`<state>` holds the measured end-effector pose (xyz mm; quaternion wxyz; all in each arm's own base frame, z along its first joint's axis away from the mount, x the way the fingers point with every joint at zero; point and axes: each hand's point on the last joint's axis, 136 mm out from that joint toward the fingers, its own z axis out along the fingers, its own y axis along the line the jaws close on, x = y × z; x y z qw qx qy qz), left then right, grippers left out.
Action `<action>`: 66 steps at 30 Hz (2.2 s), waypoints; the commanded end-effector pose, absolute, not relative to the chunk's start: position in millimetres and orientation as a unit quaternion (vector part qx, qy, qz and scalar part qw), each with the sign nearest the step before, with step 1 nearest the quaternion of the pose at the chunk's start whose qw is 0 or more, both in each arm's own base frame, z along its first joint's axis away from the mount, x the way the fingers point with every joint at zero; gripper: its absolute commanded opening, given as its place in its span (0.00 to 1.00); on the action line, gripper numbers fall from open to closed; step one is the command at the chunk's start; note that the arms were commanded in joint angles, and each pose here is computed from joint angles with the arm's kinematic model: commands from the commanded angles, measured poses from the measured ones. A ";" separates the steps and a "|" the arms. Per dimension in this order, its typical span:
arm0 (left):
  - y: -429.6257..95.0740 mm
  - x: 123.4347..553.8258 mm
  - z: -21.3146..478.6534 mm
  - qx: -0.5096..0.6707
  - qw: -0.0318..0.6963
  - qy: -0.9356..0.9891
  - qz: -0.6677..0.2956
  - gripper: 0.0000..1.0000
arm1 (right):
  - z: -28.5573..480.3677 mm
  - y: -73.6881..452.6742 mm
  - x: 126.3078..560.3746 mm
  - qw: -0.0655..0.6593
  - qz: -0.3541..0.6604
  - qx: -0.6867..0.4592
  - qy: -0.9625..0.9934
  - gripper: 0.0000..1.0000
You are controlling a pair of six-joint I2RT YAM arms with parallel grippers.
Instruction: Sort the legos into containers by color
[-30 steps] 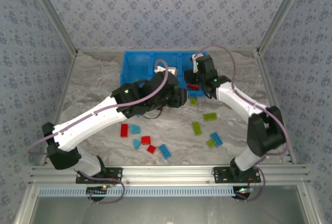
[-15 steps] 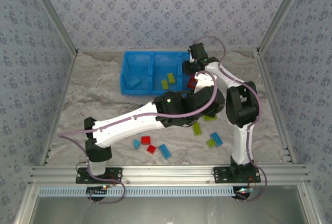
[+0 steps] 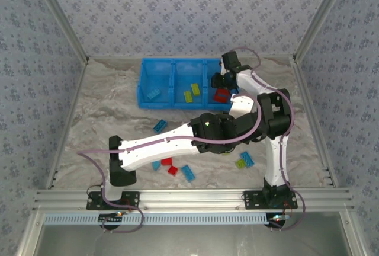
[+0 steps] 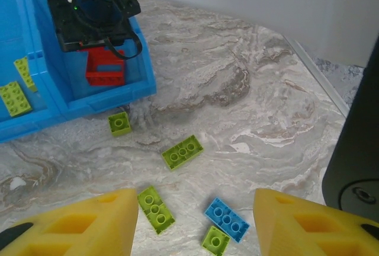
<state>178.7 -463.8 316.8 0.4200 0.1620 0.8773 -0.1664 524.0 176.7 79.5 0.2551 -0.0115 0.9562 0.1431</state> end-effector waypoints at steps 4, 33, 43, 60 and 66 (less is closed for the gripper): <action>-439.4 185.4 328.7 0.116 0.448 0.876 -0.133 0.54 | 79.6 185.5 526.1 0.247 0.159 -0.019 0.956 0.42; -462.1 138.8 256.2 0.265 0.296 0.894 -0.207 0.55 | 294.9 100.3 409.8 0.443 0.083 0.029 0.892 0.63; -503.5 158.4 138.3 0.092 0.072 0.961 -0.251 0.59 | 349.4 32.3 233.6 0.564 0.085 0.054 0.820 0.69; -538.0 158.9 76.7 0.009 0.007 0.976 -0.216 0.66 | 386.2 59.3 133.6 0.627 0.207 -0.056 0.749 0.73; -536.0 160.4 62.7 0.010 -0.003 0.981 -0.193 0.66 | 392.5 61.8 135.1 0.628 0.213 -0.059 0.746 0.73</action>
